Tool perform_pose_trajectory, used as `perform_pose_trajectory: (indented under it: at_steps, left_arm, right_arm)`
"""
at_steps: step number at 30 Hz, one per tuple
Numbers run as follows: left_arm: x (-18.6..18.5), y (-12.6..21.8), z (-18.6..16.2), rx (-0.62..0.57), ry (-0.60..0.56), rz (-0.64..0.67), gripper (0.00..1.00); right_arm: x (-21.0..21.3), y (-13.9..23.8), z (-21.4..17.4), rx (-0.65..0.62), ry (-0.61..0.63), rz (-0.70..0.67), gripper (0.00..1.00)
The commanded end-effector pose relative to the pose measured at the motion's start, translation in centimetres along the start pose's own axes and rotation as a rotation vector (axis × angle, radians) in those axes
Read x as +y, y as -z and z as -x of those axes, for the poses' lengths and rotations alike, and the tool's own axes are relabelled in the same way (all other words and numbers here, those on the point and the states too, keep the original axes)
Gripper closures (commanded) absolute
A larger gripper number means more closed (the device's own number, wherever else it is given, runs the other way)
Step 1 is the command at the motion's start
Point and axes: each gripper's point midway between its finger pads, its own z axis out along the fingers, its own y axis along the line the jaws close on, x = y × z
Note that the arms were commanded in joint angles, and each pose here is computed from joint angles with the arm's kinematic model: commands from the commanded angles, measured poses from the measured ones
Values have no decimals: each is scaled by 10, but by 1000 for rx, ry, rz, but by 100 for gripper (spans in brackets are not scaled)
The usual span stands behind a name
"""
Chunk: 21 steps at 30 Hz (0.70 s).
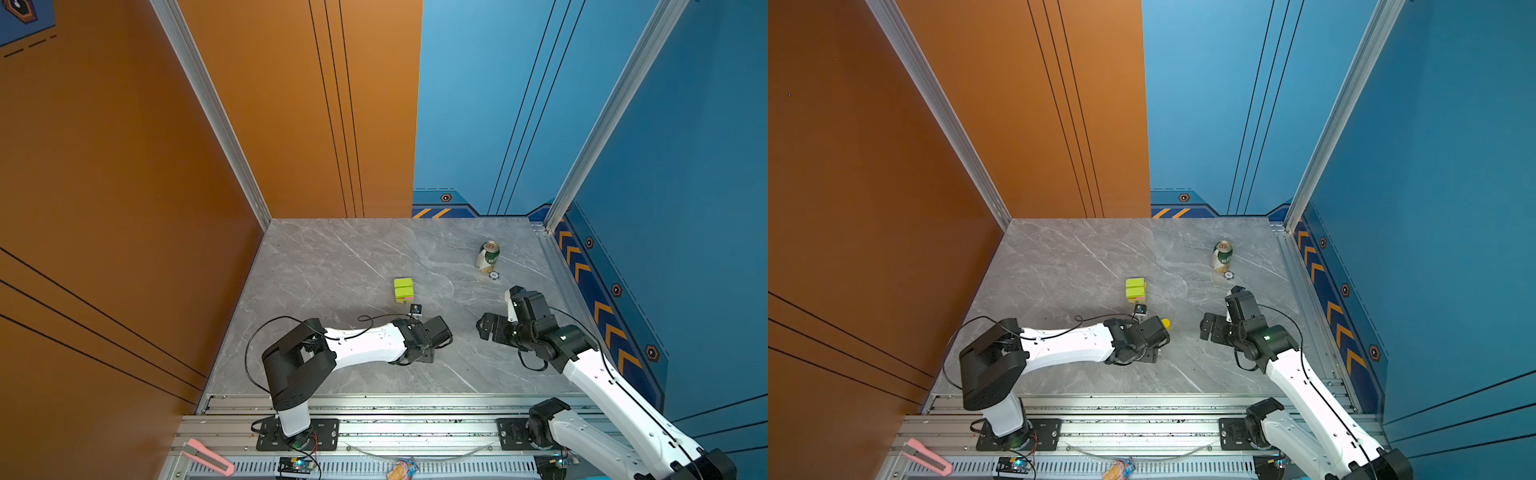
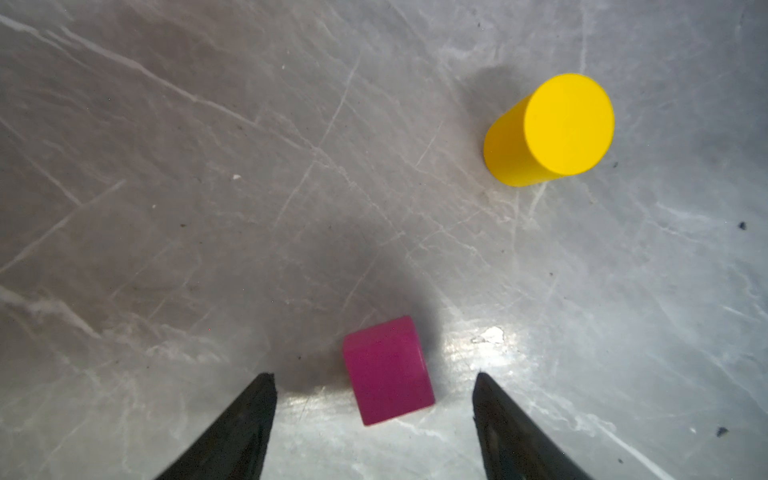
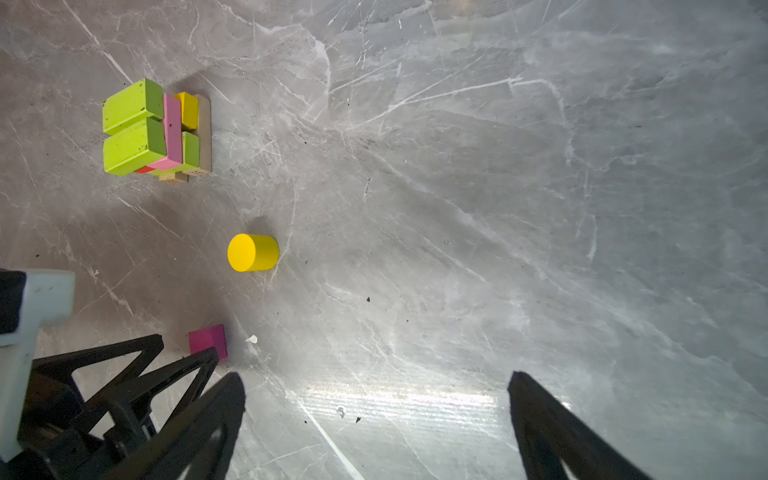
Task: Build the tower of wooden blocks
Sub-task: 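Lower the left gripper around the magenta cube and close on it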
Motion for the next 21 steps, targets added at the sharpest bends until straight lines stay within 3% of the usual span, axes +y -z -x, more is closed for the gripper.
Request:
perform_pose_trajectory:
  at_steps: [1,21]
  left_arm:
    - [2,-3,2,25,-3,16,24]
    - [4,-15,-2,68,39,37,41]
  right_arm:
    - [1,3,0,4,15,5,0]
    - [3,2,-1,7,20,24,0]
